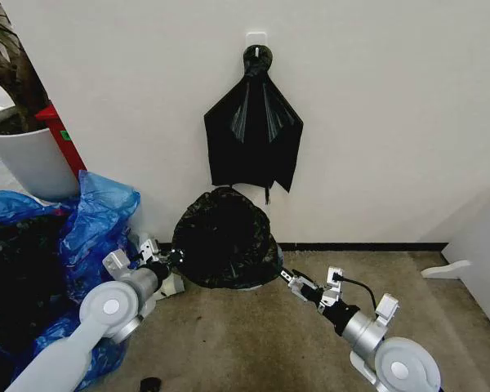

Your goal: Place the garbage bag over the trash bin.

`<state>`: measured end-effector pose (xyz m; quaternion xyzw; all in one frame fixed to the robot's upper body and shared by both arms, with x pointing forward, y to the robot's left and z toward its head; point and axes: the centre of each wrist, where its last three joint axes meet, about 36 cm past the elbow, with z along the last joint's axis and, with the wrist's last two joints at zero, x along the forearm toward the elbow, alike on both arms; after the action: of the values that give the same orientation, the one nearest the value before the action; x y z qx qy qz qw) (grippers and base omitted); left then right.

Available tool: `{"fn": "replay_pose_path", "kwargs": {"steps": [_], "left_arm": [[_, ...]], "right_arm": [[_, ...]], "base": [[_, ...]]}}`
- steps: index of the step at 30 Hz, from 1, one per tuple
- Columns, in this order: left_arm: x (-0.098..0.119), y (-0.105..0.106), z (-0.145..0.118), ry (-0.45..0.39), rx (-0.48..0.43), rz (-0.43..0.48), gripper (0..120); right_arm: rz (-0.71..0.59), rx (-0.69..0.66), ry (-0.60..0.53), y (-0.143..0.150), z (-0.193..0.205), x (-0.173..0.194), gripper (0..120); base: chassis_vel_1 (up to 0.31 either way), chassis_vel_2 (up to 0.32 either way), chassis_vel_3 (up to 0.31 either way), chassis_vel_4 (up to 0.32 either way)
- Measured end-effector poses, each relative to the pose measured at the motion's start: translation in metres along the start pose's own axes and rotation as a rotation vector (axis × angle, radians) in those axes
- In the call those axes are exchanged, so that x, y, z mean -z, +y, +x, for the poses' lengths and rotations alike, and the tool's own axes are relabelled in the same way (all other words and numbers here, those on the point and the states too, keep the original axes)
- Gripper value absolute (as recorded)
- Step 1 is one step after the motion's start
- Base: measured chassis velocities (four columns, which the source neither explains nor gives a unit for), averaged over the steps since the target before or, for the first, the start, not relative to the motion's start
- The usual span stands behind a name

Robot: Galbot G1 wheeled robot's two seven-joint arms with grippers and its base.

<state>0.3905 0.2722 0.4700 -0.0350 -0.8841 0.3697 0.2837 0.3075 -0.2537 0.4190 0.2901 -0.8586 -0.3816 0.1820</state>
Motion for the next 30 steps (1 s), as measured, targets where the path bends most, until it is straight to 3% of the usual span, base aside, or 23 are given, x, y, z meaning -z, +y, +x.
{"fn": "replay_pose_path", "kwargs": {"steps": [7,16,19,22,30], "left_arm": [[-0.001,-0.001,0.001,0.001,-0.002,-0.002,0],[-0.003,-0.003,0.009,0.014,-0.024,0.019,0],[-0.003,-0.005,0.01,0.018,-0.032,0.021,0],[-0.006,-0.009,0.011,0.032,-0.05,0.021,0],[-0.012,-0.016,0.019,0.061,-0.08,0.032,0]], "right_arm": [[0.001,-0.006,-0.002,0.0,0.0,0.0,64],[0.01,-0.045,-0.009,-0.013,0.003,-0.002,23],[0.016,-0.047,-0.008,-0.016,0.003,-0.003,19],[0.026,-0.061,-0.009,-0.023,0.001,-0.006,4],[0.091,-0.098,-0.038,-0.04,-0.003,-0.016,0]], "base": [[0.0,0.0,0.0,0.0],[0.0,0.0,0.0,0.0],[0.0,0.0,0.0,0.0],[0.0,0.0,0.0,0.0],[0.0,0.0,0.0,0.0]]}}
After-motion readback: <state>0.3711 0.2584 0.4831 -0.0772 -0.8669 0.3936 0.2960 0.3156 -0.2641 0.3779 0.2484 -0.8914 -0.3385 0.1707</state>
